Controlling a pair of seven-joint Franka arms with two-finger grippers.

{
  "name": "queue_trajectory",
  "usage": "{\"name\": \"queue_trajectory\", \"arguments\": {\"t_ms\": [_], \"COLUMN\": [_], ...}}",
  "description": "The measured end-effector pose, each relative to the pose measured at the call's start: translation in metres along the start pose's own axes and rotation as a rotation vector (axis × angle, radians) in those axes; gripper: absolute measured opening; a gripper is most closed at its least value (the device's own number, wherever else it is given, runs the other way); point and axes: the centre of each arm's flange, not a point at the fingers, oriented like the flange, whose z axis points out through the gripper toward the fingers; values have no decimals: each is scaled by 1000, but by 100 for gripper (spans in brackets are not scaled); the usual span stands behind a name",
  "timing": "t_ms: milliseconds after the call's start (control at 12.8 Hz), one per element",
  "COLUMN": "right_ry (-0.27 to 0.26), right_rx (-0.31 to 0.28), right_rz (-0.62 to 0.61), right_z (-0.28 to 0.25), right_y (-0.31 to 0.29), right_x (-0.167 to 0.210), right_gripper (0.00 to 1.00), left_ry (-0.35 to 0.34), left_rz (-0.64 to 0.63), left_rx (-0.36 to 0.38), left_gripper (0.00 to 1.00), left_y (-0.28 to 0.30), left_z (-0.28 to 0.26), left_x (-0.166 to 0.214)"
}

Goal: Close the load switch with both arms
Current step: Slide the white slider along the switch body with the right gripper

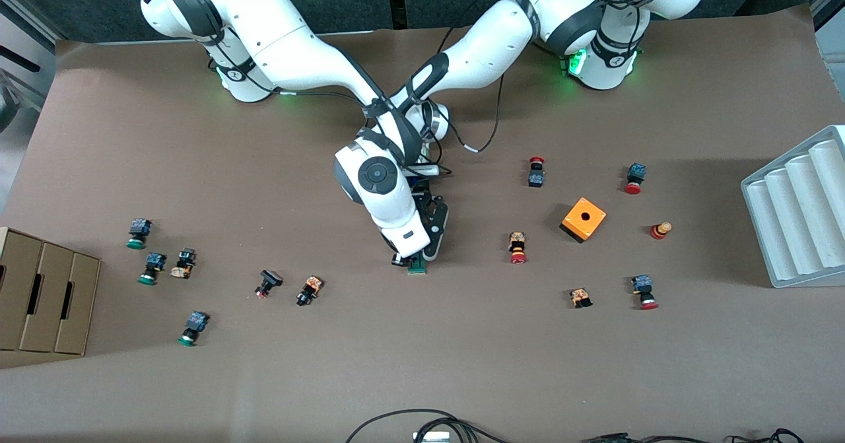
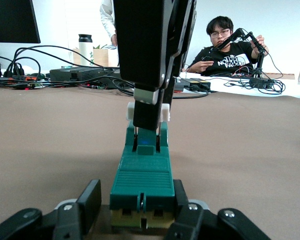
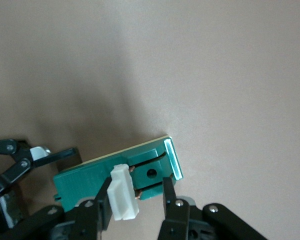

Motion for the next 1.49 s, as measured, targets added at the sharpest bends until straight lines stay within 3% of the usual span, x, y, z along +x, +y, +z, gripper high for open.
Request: {"name": "queue_trajectory", "arguments": {"t_ms": [1488], "right_ry": [21], "right_rx": [-19], "right_rz": [7], "right_z": [-12], "right_y": [10], "right_x": [3], "right_gripper": [45], "left_ry": [3], "left_rz": [2], "left_rx": [-1], "left_gripper": [64], "left_y": [0], "left_z": [0], "left_x": [0]}}
